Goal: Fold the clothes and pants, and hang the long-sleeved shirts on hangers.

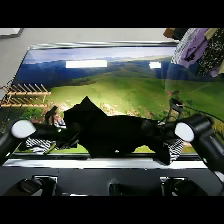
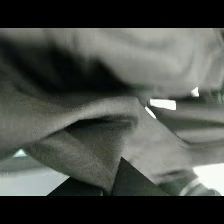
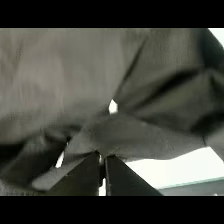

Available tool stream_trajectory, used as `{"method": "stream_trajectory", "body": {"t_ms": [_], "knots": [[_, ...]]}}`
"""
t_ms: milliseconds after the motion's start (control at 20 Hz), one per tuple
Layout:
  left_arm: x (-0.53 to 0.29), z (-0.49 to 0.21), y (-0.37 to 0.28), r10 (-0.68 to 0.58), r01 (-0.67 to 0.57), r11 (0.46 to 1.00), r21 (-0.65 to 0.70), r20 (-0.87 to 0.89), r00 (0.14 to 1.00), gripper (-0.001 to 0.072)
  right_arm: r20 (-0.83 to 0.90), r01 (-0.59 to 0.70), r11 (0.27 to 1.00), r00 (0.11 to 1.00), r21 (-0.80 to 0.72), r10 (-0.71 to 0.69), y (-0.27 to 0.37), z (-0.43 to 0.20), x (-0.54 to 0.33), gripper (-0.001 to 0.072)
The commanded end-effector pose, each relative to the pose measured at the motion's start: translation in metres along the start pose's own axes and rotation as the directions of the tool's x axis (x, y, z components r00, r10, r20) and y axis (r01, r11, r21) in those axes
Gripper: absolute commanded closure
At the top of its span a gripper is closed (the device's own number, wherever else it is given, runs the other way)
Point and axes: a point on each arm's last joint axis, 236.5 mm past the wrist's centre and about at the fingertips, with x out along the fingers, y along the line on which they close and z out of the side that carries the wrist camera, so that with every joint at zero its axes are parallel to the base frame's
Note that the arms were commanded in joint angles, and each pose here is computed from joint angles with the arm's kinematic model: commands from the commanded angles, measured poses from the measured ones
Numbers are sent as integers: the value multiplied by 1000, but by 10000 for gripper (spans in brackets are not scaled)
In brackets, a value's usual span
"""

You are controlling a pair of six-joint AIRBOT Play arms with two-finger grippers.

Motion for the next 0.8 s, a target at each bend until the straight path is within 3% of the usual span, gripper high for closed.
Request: {"method": "stream_trajectory", "body": {"t_ms": [0, 150, 200, 300, 350, 450, 500, 550, 750], "knots": [[34, 46, 8, 59, -59, 998, -11, -22, 998, 688, -11, 22, 1000, 1000, 13, -21, 2, 23, 39, 674], [55, 68, 13, 86, -86, 996, 1, -52, 995, 687, -81, 32, 999, 996, -19, -34, 8, 19, 71, 616], [58, 72, 10, 85, -83, 996, 24, -58, 995, 686, -95, 30, 999, 995, -33, -33, 9, 17, 76, 529], [59, 80, 4, 78, -73, 993, 90, -47, 996, 679, -106, 33, 992, 993, -119, -46, 6, 14, 74, 223], [57, 85, -1, 65, -61, 990, 125, -26, 998, 609, -108, 41, 986, 992, -162, -59, 3, 13, 66, 182], [50, 91, -9, 59, -59, 985, 162, 2, 998, 303, -74, 50, 970, 995, -239, -70, 3, 20, 39, 182], [45, 93, -13, 59, -60, 977, 202, 9, 998, 193, -39, 26, 962, 998, -270, -38, 11, 26, 20, 182], [40, 93, -16, 60, -62, 971, 232, 17, 998, 161, -4, -5, 958, 1000, -288, 4, 21, 32, 0, 183], [8, 97, -20, 87, -117, 941, 319, 105, 991, 154, -8, -91, 936, 996, -340, 93, 51, 24, -33, 183]]}}
